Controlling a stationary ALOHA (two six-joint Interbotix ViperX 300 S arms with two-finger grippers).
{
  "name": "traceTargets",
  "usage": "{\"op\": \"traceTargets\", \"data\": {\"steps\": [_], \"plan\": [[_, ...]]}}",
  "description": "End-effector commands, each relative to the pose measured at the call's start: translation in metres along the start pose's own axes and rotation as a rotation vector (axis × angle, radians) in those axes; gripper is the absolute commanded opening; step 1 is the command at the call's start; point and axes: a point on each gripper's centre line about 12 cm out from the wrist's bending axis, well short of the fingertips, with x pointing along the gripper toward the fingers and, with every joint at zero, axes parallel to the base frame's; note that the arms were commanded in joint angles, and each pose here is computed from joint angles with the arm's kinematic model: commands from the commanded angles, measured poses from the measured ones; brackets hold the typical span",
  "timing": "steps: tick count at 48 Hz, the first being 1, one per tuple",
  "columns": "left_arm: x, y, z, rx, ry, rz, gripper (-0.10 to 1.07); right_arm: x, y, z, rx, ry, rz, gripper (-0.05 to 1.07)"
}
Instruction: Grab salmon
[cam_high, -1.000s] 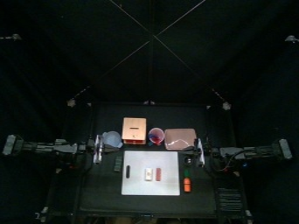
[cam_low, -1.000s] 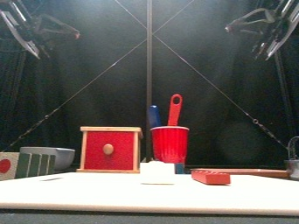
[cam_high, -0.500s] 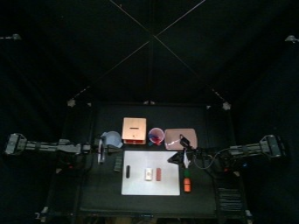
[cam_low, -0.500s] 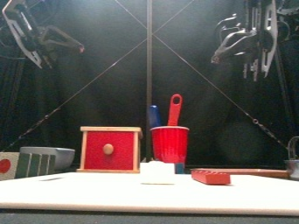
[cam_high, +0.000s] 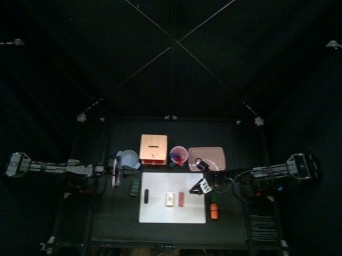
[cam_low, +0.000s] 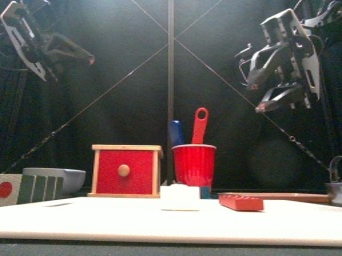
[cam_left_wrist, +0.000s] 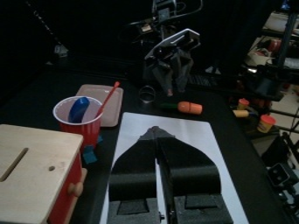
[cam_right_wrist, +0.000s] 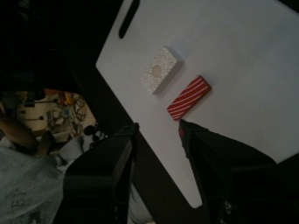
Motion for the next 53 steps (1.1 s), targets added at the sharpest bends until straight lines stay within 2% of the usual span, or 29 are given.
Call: {"op": "traceTargets", "data": {"steps": [1,12,19,27,41,53], "plan": [[0.001,-0.001,0.006,0.001,-0.018,-0.001,0.27,0.005,0.006,0.007,-0.002,-0.005,-0.010,0.80],[0.000,0.000,0.002,0.001,-0.009,0.000,0.27,0.029,0.001,0.007,0.010,0.095,-0.171,0.80],[0.000,0.001,-0.001,0.001,-0.002,0.004,0.27,0.038,0.005,0.014,0.000,0.073,-0.214,0.80],[-0.001,0.001,-0.004,0.002,0.010,0.004,0.27,0.044,0.004,0.019,0.074,0.039,-0.258,0.83],[-0.002,0.002,-0.010,0.003,0.027,0.009,0.27,0.068,0.016,0.004,0.177,0.026,-0.316,0.92],[-0.004,0.005,-0.018,0.009,0.055,0.018,0.27,0.081,0.023,-0.012,0.253,0.001,-0.445,0.92]]}}
